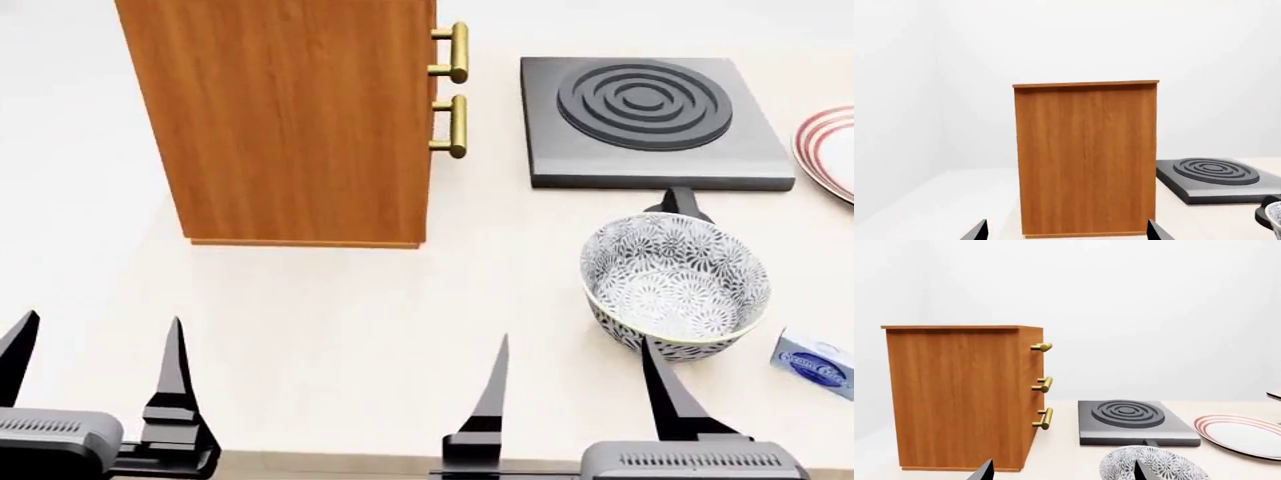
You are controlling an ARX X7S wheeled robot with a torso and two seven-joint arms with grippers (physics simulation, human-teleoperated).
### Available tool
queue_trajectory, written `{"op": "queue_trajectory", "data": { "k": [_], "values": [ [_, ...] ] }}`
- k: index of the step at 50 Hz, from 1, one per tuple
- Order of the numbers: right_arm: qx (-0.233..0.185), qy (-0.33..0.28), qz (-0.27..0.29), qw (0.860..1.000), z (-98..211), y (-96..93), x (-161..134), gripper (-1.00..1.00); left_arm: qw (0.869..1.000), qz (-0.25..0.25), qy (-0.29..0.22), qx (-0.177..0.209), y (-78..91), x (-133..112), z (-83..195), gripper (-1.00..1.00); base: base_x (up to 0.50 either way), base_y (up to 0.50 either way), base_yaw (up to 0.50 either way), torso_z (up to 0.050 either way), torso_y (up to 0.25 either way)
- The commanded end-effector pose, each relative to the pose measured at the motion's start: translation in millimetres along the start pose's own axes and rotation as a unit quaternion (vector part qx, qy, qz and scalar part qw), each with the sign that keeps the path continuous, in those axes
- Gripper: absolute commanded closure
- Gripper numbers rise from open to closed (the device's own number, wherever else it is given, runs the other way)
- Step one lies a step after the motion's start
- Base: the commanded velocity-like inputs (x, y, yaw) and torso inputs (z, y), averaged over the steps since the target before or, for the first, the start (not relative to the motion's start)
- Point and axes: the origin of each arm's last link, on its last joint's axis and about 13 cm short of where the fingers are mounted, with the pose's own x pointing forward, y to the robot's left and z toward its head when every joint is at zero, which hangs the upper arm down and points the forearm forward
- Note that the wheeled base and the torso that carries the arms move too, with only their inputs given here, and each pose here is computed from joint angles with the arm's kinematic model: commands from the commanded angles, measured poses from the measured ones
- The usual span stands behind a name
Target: Put the bowl on the top of the cabinet.
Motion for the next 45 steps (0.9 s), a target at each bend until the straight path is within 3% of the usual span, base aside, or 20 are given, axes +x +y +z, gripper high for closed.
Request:
{"op": "queue_trajectory", "data": {
  "k": [1,20,29,45],
  "values": [
    [-0.003,-0.002,0.005,1.0,-0.6,0.6,-0.9,-1.0,1.0,0.0,-0.003,-0.002,-0.3,-0.4,1.0,-1.0,0.0,0.0,0.0,0.0,0.0],
    [-0.013,-0.012,0.011,1.0,0.1,2.0,-3.1,-1.0,1.0,0.003,-0.001,-0.001,1.7,-1.6,0.2,-1.0,0.0,0.13,0.0,0.0,0.0],
    [-0.016,-0.004,0.007,1.0,-2.9,1.4,-2.7,-1.0,1.0,0.001,0.0,-0.002,0.2,-1.6,-1.1,-1.0,0.48,0.0,0.0,0.0,0.0],
    [-0.021,-0.004,0.01,1.0,-1.3,2.9,-4.4,-1.0,1.0,0.002,0.0,-0.003,1.3,-2.6,-0.3,-1.0,0.09,0.0,0.0,0.0,0.0]
  ]
}}
